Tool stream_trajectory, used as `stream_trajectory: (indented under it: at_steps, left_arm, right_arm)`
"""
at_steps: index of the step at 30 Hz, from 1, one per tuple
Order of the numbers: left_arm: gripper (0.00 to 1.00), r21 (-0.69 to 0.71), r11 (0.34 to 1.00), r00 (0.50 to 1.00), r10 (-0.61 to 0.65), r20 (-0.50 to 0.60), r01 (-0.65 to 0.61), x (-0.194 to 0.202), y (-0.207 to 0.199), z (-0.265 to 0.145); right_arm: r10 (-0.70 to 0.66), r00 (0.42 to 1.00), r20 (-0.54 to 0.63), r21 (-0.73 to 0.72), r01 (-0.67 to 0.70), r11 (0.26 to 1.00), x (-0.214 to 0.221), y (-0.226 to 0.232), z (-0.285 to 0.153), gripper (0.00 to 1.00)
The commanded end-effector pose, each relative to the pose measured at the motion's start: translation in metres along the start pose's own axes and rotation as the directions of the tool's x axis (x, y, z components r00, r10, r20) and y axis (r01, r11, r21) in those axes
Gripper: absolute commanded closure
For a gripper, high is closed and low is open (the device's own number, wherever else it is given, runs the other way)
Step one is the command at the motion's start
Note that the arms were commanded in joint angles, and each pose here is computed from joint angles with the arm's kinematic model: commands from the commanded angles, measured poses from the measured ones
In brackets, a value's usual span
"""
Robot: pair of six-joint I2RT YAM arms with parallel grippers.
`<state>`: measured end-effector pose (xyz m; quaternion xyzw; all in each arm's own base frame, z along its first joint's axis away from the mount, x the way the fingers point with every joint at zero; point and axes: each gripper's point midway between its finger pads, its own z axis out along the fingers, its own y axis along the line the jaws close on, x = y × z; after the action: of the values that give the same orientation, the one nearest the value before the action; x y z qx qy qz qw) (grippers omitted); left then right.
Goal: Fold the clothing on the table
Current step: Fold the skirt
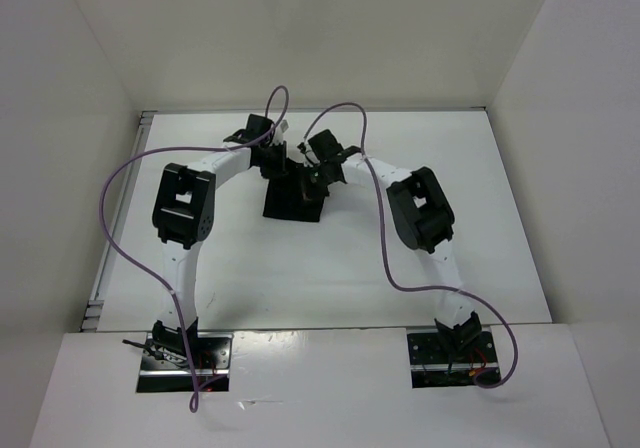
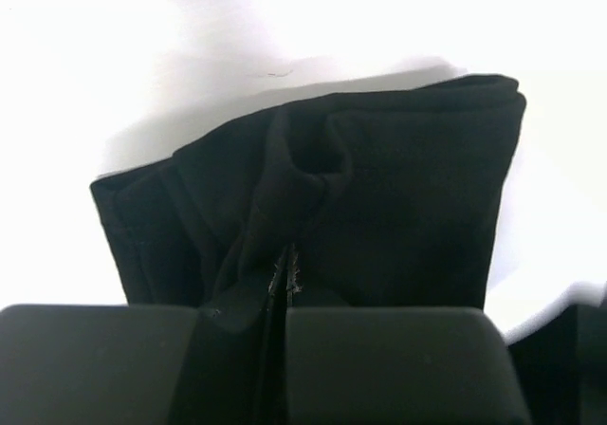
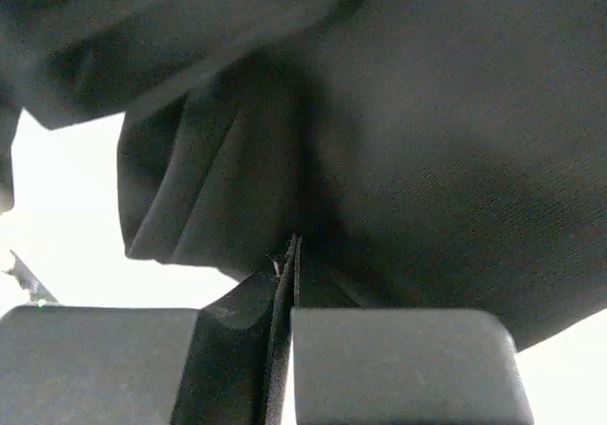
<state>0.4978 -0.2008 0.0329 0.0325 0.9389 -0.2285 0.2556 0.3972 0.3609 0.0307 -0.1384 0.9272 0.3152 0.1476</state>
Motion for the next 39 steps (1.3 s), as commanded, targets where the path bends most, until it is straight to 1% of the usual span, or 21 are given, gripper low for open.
stream_trajectory:
  at_steps: [1, 4, 7, 8, 12, 15, 17, 18, 19, 20, 21, 23, 24, 25, 26, 27, 29, 30, 31, 36, 39]
  left_arm:
    - [0.99, -0.051, 0.999, 0.999, 0.013, 0.040, -0.011, -0.016, 0.013, -0.010]
    - [0.99, -0.051, 0.999, 0.999, 0.013, 0.040, -0.011, -0.016, 0.013, -0.010]
    - [0.99, -0.053, 0.999, 0.999, 0.011, 0.032, -0.009, -0.014, 0.013, -0.010]
    - [0.99, -0.054, 0.999, 0.999, 0.010, 0.031, -0.008, -0.014, 0.012, -0.014]
    - [0.98, -0.060, 0.998, 0.998, 0.034, 0.044, -0.032, -0.020, 0.006, -0.032]
    - [0.98, -0.057, 0.998, 0.998, 0.038, 0.054, -0.035, -0.020, -0.001, -0.052]
    - [0.96, -0.040, 0.998, 0.998, 0.045, 0.039, -0.043, -0.016, -0.007, -0.062]
    - [0.96, -0.033, 0.999, 0.999, 0.041, 0.027, -0.041, -0.012, -0.008, -0.065]
    - [0.96, -0.017, 0.999, 0.999, 0.039, 0.015, -0.039, -0.009, -0.013, -0.070]
    - [0.96, -0.013, 0.999, 0.999, 0.032, -0.005, -0.033, -0.003, -0.012, -0.070]
    - [0.96, -0.013, 0.999, 0.999, 0.041, -0.007, -0.041, -0.001, -0.013, -0.075]
    - [0.95, 0.005, 0.999, 0.999, 0.034, -0.032, -0.034, 0.012, -0.016, -0.081]
    - [0.95, 0.003, 0.999, 0.999, 0.032, -0.038, -0.032, 0.016, -0.015, -0.084]
    - [0.95, 0.005, 0.999, 0.999, 0.034, -0.032, -0.034, 0.018, -0.017, -0.090]
    - [0.95, -0.011, 1.000, 0.998, 0.024, -0.056, -0.025, 0.031, -0.012, -0.090]
    - [0.95, -0.030, 0.999, 0.999, 0.014, -0.048, -0.015, 0.032, -0.010, -0.095]
    - [0.95, -0.120, 0.993, 0.999, -0.005, -0.044, 0.000, 0.039, 0.006, -0.099]
    - [0.95, -0.149, 0.989, 0.999, -0.018, -0.044, 0.011, 0.044, 0.011, -0.102]
    - [0.95, -0.198, 0.980, 0.998, -0.023, -0.051, 0.013, 0.049, 0.020, -0.103]
    - [0.95, -0.227, 0.974, 0.998, -0.029, -0.063, 0.014, 0.061, 0.024, -0.117]
    - [0.95, -0.217, 0.976, 0.993, -0.055, -0.100, 0.032, 0.082, 0.026, -0.113]
  right_arm:
    - [-0.105, 0.994, 0.036, -0.148, 0.109, 0.983, 0.007, 0.079, -0.040, 1.00]
    - [-0.138, 0.990, 0.011, -0.171, 0.138, 0.976, 0.026, 0.097, -0.055, 1.00]
    - [-0.151, 0.988, 0.024, -0.164, 0.153, 0.974, 0.027, 0.099, -0.066, 1.00]
    - [-0.144, 0.990, 0.006, -0.158, 0.143, 0.977, 0.032, 0.096, -0.065, 1.00]
    - [-0.139, 0.987, 0.081, -0.077, 0.145, 0.986, 0.012, 0.085, -0.078, 1.00]
    - [-0.119, 0.981, 0.152, -0.017, 0.123, 0.992, -0.014, 0.072, -0.088, 1.00]
    - [-0.115, 0.970, 0.214, 0.018, 0.114, 0.993, -0.037, 0.066, -0.100, 0.97]
    - [-0.117, 0.968, 0.223, 0.024, 0.115, 0.993, -0.043, 0.067, -0.099, 0.97]
    - [-0.093, 0.972, 0.214, 0.033, 0.088, 0.996, -0.047, 0.057, -0.094, 0.94]
    - [-0.085, 0.972, 0.218, 0.050, 0.076, 0.996, -0.052, 0.051, -0.093, 0.86]
    - [-0.089, 0.969, 0.229, 0.046, 0.081, 0.996, -0.060, 0.054, -0.093, 0.84]
    - [-0.073, 0.975, 0.211, 0.051, 0.064, 0.997, -0.060, 0.050, -0.084, 0.84]
    - [-0.083, 0.968, 0.237, 0.042, 0.075, 0.996, -0.067, 0.054, -0.086, 0.81]
    - [-0.074, 0.974, 0.214, 0.050, 0.065, 0.997, -0.063, 0.046, -0.074, 0.79]
    - [-0.070, 0.971, 0.227, 0.033, 0.064, 0.997, -0.069, 0.052, -0.076, 0.78]
    - [-0.072, 0.970, 0.234, 0.031, 0.067, 0.997, -0.073, 0.052, -0.073, 0.78]
    - [-0.067, 0.967, 0.246, 0.024, 0.063, 0.998, -0.080, 0.051, -0.064, 0.84]
    - [-0.066, 0.968, 0.244, 0.024, 0.061, 0.998, -0.081, 0.049, -0.060, 0.90]
    - [-0.056, 0.968, 0.244, 0.022, 0.053, 0.998, -0.083, 0.049, -0.056, 0.91]
    - [-0.035, 0.978, 0.204, 0.012, 0.033, 0.999, -0.079, 0.040, -0.032, 0.94]
    - [-0.035, 0.983, 0.182, 0.015, 0.033, 0.999, -0.072, 0.039, -0.021, 0.94]
